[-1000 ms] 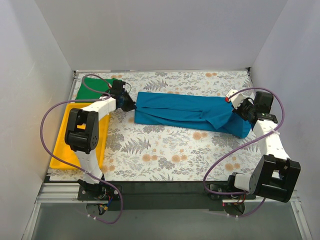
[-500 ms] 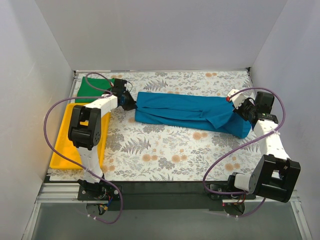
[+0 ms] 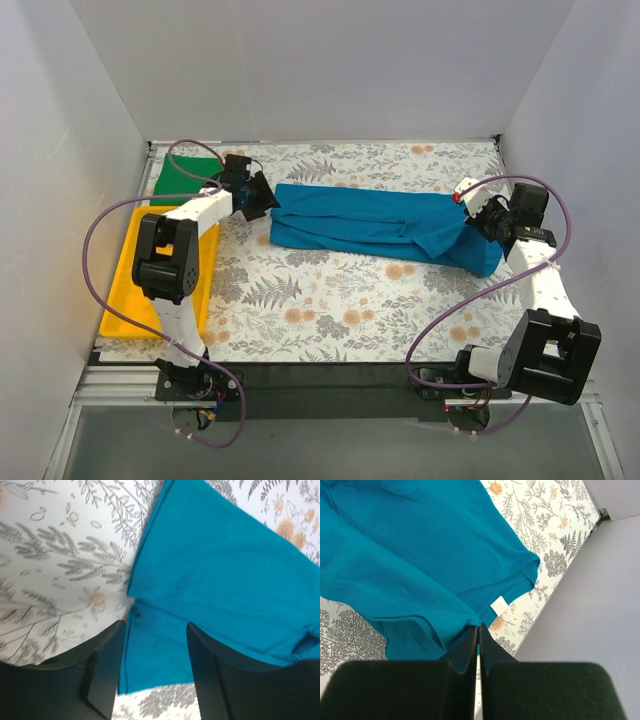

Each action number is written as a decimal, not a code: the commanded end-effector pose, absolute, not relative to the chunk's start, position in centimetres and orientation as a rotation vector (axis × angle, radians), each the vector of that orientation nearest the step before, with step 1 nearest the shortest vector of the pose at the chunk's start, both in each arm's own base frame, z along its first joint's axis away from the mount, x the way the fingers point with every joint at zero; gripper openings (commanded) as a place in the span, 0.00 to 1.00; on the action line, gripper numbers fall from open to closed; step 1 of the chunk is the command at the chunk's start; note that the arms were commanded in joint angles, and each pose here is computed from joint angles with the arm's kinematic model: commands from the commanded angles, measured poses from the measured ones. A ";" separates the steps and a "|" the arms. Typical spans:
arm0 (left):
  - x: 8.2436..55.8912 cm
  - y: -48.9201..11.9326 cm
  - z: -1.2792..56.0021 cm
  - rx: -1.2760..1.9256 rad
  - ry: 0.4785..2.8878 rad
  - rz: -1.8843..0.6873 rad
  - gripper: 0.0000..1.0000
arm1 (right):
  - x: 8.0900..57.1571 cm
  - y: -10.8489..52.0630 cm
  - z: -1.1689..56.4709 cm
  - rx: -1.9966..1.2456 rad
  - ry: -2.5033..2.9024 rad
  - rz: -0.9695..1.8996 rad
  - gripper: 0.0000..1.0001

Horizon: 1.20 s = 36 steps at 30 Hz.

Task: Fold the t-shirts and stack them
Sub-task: Fold the tshirt

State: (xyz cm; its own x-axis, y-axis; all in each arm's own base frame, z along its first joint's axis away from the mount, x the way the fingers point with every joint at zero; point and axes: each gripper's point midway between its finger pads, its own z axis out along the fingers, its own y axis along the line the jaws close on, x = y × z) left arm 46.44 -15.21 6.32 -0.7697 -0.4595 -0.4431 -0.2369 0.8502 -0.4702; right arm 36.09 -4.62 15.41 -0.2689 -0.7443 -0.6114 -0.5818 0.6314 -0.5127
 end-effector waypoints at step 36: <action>39.7 -16.1 5.4 -0.297 2.562 -0.750 0.32 | 36.2 -3.8 15.4 -1.021 1.935 -0.177 0.01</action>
State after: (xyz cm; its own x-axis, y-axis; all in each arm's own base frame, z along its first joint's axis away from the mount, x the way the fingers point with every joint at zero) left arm 38.92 -15.74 4.21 -0.8754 -0.3457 -0.3379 -0.1189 0.8316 -0.5426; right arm 35.81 -3.89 14.81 -0.2637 -0.7236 -0.6379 -0.5976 0.6416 -0.4808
